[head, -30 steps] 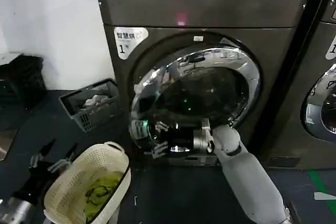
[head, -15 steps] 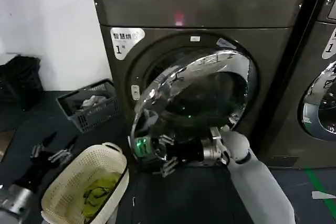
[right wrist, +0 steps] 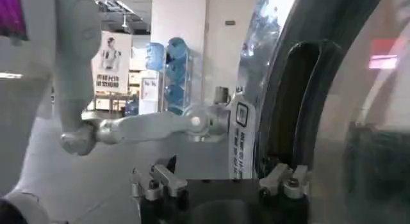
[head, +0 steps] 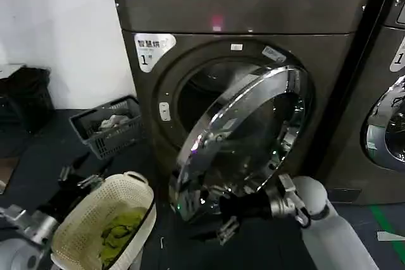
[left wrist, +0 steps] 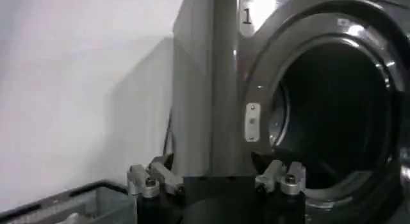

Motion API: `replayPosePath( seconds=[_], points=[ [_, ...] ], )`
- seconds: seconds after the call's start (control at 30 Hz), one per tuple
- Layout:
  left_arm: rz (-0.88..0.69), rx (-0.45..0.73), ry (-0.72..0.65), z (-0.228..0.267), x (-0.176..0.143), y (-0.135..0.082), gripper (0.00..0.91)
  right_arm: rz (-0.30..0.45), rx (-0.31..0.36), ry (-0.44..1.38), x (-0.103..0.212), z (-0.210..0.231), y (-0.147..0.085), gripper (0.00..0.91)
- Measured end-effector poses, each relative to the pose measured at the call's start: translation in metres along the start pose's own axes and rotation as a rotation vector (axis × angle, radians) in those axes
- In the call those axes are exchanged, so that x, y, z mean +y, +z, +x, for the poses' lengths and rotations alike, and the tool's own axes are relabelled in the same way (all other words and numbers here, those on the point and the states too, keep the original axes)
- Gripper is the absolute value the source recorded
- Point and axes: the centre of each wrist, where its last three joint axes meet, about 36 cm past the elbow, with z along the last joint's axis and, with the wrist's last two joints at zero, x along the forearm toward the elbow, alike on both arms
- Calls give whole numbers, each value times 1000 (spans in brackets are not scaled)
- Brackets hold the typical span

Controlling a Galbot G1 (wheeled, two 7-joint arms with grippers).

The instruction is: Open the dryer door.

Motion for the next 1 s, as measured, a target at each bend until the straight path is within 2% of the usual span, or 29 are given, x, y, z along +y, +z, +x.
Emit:
replayPosePath(
  seconds=[0.1, 0.57, 0.77, 1.0],
  points=[
    [26, -19, 49, -8, -3, 0, 907, 20, 9, 27, 13, 16, -7, 907],
    [41, -34, 332, -50, -42, -13, 907, -3, 13, 237, 57, 85, 7, 907],
    [45, -15, 439, -62, -63, -14, 907, 47, 38, 389, 77, 125, -4, 907],
    [71, 11, 540, -74, -82, -5, 907, 78, 69, 651, 111, 185, -16, 907]
  ],
)
